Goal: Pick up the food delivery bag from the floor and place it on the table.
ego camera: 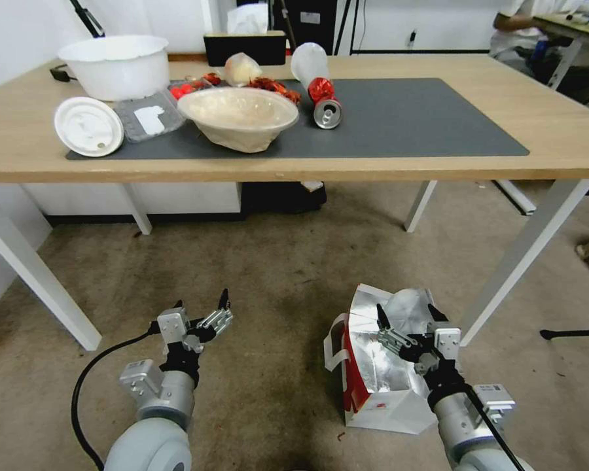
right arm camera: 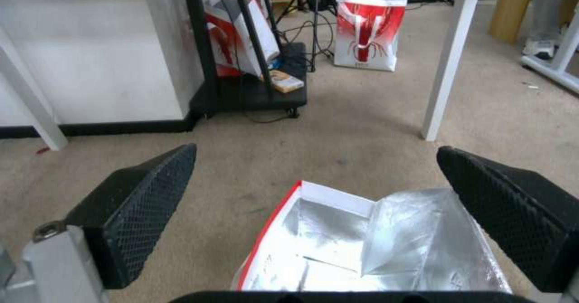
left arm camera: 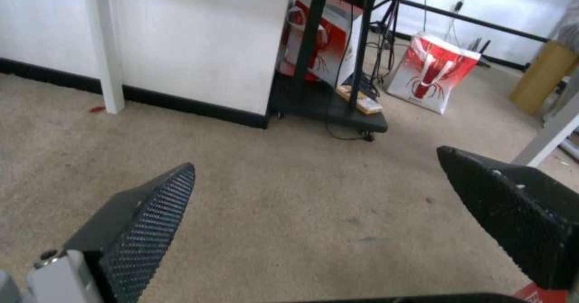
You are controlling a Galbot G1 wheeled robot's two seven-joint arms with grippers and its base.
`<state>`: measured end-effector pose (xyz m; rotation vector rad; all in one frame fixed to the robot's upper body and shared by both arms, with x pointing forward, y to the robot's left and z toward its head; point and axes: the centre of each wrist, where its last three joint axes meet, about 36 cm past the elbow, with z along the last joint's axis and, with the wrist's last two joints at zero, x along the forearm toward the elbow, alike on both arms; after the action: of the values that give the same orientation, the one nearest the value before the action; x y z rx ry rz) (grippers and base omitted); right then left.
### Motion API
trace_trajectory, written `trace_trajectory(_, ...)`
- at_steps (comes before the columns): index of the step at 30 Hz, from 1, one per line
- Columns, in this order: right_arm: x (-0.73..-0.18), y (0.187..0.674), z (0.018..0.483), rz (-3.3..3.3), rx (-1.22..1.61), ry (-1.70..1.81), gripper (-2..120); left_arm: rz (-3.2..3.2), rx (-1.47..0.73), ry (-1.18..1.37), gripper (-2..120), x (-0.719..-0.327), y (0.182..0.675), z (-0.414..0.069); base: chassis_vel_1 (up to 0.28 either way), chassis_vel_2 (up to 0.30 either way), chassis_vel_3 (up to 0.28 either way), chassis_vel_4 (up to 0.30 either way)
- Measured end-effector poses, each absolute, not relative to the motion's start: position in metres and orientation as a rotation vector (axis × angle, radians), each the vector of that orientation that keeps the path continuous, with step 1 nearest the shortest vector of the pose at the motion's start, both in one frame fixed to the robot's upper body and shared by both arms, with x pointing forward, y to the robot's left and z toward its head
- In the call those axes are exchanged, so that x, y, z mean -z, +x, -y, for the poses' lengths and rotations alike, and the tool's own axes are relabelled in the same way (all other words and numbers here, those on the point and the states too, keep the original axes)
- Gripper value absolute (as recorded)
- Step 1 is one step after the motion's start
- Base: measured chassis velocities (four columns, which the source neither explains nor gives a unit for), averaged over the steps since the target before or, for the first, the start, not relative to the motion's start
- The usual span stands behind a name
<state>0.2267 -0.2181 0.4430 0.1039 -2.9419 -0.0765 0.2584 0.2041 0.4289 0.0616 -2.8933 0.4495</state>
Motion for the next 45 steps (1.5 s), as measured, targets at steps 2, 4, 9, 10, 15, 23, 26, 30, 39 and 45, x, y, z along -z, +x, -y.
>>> trace_trajectory(2, -0.4429, 0.2269, 0.2181, 2.942, 0.077, 0.104, 100, 2.895, -0.450, 0.063, 100, -0.4289, 0.2588, -0.2042, 0.000, 0.000, 0.000, 0.000)
trace_trajectory(4, -0.4428, 0.2270, 0.2181, 2.942, 0.076, 0.104, 100, 2.895, -0.450, 0.063, 100, -0.4288, 0.2590, -0.2042, 0.000, 0.000, 0.000, 0.000)
trace_trajectory(9, -0.4426, 0.2272, 0.2181, 2.940, 0.081, 0.105, 100, 2.896, -0.449, 0.066, 100, -0.4281, 0.2595, -0.2044, 0.000, 0.000, 0.000, 0.000)
trace_trajectory(10, -0.4426, 0.2272, 0.2181, 2.939, 0.082, 0.105, 100, 2.896, -0.450, 0.067, 100, -0.4280, 0.2596, -0.2043, 0.000, 0.000, 0.000, 0.000)
trace_trajectory(15, -0.4424, 0.2273, 0.2181, 2.939, 0.084, 0.104, 100, 2.900, -0.449, 0.071, 100, -0.4266, 0.2594, -0.2035, 0.000, 0.000, 0.000, 0.000)
trace_trajectory(23, -0.4425, 0.2270, 0.2185, 2.937, 0.088, 0.105, 100, 2.903, -0.444, 0.072, 100, -0.4241, 0.2602, -0.2035, 0.000, 0.000, 0.000, 0.000)
trace_trajectory(26, -0.4428, 0.2275, 0.2185, 2.938, 0.089, 0.105, 100, 2.904, -0.444, 0.072, 100, -0.4242, 0.2606, -0.2035, 0.000, 0.000, 0.000, 0.000)
trace_trajectory(30, -0.4431, 0.2283, 0.2185, 2.939, 0.090, 0.105, 100, 2.903, -0.444, 0.073, 100, -0.4237, 0.2612, -0.2036, 0.000, 0.000, 0.000, 0.000)
trace_trajectory(39, -0.4415, 0.2276, 0.2174, 2.933, 0.090, 0.105, 100, 2.900, -0.448, 0.079, 100, -0.4224, 0.2618, -0.2043, 0.000, 0.000, 0.000, 0.000)
trace_trajectory(45, -0.4403, 0.2279, 0.2180, 2.930, 0.084, 0.107, 100, 2.902, -0.453, 0.082, 100, -0.4224, 0.2619, -0.2041, 0.000, 0.000, 0.000, 0.000)
